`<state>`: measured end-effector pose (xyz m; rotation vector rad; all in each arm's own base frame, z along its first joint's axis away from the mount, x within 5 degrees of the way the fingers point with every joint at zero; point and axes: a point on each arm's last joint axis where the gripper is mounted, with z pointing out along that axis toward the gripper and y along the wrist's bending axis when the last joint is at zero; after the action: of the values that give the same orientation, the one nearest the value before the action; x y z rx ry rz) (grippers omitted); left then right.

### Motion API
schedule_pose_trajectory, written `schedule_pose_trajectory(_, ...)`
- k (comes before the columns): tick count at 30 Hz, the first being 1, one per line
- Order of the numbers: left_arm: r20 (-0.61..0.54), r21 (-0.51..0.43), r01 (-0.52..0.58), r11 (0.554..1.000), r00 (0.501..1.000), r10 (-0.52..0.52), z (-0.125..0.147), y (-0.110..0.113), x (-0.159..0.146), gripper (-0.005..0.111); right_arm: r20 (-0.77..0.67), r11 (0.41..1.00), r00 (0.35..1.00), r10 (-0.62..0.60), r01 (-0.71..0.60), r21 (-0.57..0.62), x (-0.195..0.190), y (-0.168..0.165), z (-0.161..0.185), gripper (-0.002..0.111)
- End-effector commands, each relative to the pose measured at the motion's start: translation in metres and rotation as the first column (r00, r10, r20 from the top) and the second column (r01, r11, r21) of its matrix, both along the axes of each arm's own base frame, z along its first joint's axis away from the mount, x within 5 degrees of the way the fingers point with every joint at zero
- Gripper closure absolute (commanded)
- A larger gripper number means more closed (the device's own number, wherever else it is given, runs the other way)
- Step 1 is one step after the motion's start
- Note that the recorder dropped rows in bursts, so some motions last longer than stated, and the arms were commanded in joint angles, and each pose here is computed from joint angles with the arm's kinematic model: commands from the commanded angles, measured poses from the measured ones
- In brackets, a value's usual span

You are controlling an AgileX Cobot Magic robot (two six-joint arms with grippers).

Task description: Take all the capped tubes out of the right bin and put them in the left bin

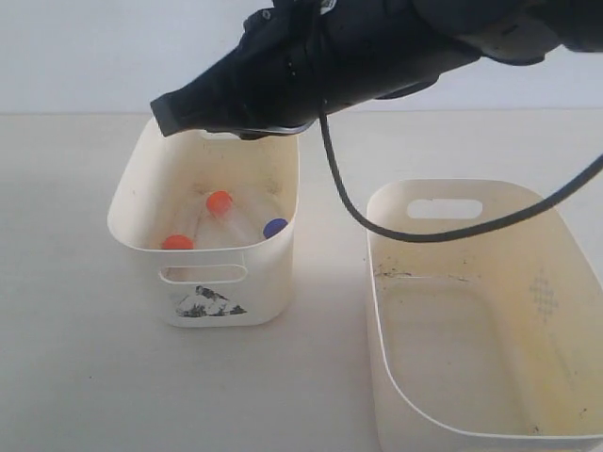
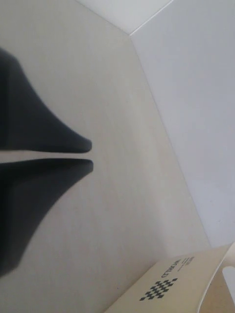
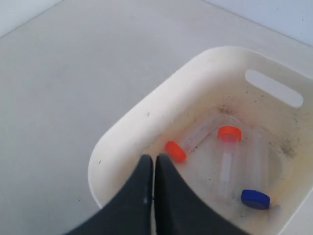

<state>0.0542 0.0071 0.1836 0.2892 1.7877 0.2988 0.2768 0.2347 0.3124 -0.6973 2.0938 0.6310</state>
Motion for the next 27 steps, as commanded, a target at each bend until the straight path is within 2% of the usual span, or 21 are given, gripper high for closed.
schedule_pose_trajectory(1, 0.006, -0.012, 0.005, 1.0, 1.0, -0.005, 0.001, 0.0, 0.0, 0.102, 0.049, 0.999, 0.998, 0.031, -0.03, -0.033, -0.001, -0.001, 0.004, 0.107)
schedule_pose_trajectory(7, 0.006, -0.012, 0.005, 1.0, 1.0, -0.005, 0.001, 0.0, 0.0, 0.102, 0.113, 1.0, 0.994, -0.007, 0.007, -0.003, 0.004, -0.002, 0.01, 0.107)
schedule_pose_trajectory(10, 0.006, -0.012, 0.005, 1.0, 1.0, -0.005, 0.001, 0.0, 0.0, 0.102, 0.243, 0.99, 0.967, 0.071, -0.038, -0.139, -0.006, -0.014, 0.024, 0.107)
schedule_pose_trajectory(11, 0.006, -0.012, 0.005, 1.0, 1.0, -0.005, 0.001, 0.0, 0.0, 0.102, 0.298, 0.977, 0.948, 0.108, -0.047, -0.207, -0.018, -0.027, 0.032, 0.107)
schedule_pose_trajectory(12, 0.006, -0.012, 0.005, 1.0, 1.0, -0.005, 0.001, 0.0, 0.0, 0.102, 0.328, 0.974, 0.938, 0.117, -0.044, -0.223, -0.026, -0.035, 0.037, 0.107)
schedule_pose_trajectory(16, 0.006, -0.012, 0.005, 1.0, 1.0, -0.005, 0.001, 0.0, 0.0, 0.102, 0.422, 0.978, 0.902, 0.084, 0.006, -0.209, -0.086, -0.092, 0.048, 0.107)
schedule_pose_trajectory(18, 0.006, -0.012, 0.005, 1.0, 1.0, -0.005, 0.001, 0.0, 0.0, 0.102, 0.423, 0.985, 0.906, 0.001, 0.073, -0.159, -0.101, -0.117, 0.04, 0.107)
schedule_pose_trajectory(21, 0.006, -0.012, 0.005, 1.0, 1.0, -0.005, 0.001, 0.0, 0.0, 0.102, 0.432, 0.968, 0.875, -0.221, 0.252, -0.015, -0.123, -0.16, 0.018, 0.107)
schedule_pose_trajectory(25, 0.006, -0.012, 0.005, 1.0, 1.0, -0.005, 0.001, 0.0, 0.0, 0.102, 0.457, 0.845, 0.712, -0.533, 0.474, 0.248, -0.161, -0.207, -0.016, 0.107)
schedule_pose_trajectory(27, 0.006, -0.012, 0.005, 1.0, 1.0, -0.005, 0.001, 0.0, 0.0, 0.102, 0.48, 0.8, 0.643, -0.597, 0.519, 0.301, -0.179, -0.219, -0.031, 0.107)
